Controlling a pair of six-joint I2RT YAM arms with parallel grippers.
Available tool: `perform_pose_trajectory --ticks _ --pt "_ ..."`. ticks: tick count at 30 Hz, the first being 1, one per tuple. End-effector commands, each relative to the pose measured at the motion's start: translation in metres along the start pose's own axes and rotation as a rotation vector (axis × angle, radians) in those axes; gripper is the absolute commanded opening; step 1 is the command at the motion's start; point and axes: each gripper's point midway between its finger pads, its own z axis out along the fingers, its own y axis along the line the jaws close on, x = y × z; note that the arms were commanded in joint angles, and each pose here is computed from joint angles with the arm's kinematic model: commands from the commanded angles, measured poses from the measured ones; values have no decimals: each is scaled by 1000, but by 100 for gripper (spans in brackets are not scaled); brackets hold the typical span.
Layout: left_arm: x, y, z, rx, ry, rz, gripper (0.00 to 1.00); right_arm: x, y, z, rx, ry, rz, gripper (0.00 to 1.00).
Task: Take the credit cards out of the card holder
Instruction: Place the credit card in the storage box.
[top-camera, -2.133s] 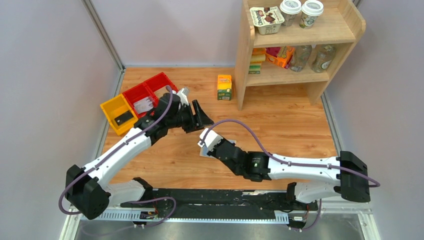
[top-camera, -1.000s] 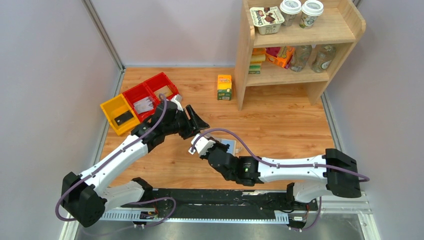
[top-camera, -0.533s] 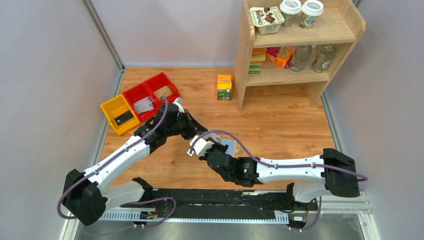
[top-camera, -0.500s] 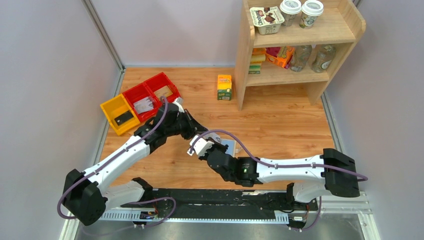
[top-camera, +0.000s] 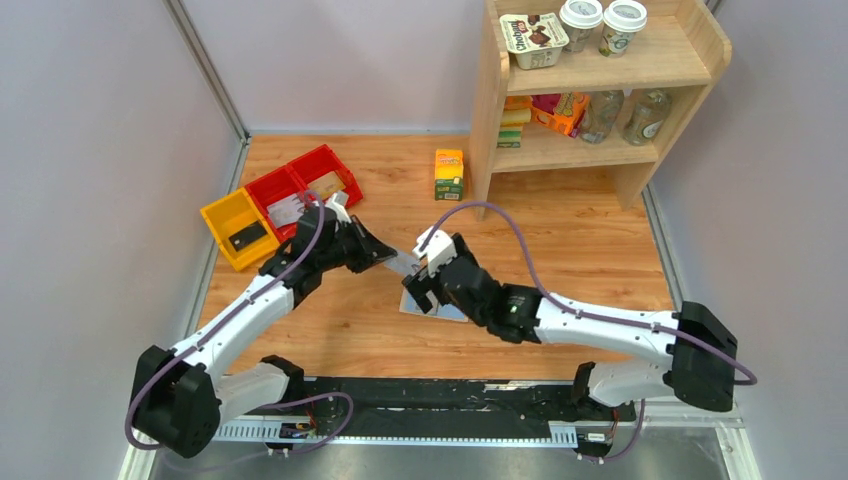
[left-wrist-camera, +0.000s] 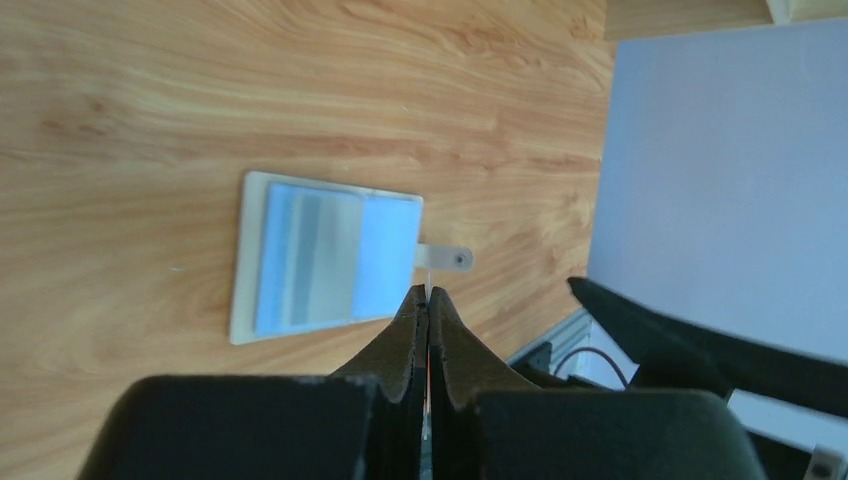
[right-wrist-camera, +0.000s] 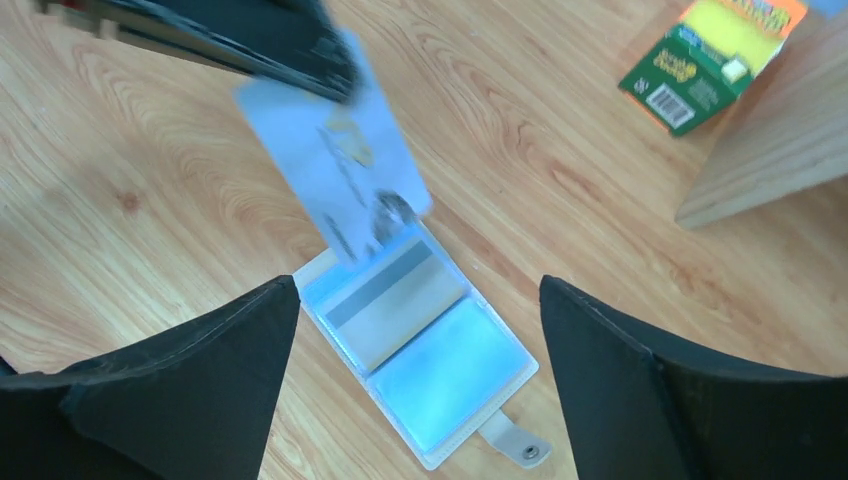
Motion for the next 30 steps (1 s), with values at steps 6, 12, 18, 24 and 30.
perform_pose_trajectory --ticks 6,12,18,24,30 --pt "-64 32 -31 43 -259 38 0 28 -47 4 -150 157 593 100" --pt "-107 59 -58 -60 -504 76 0 28 -79 -9 -97 116 681 100" --pt "-159 89 -85 -239 -666 134 0 28 -126 -26 191 69 770 100" --pt "-213 122 -104 -363 -751 143 0 31 -158 -42 353 75 687 100" --pt "-269 142 -102 -460 -801 201 0 31 -142 -52 221 27 599 100"
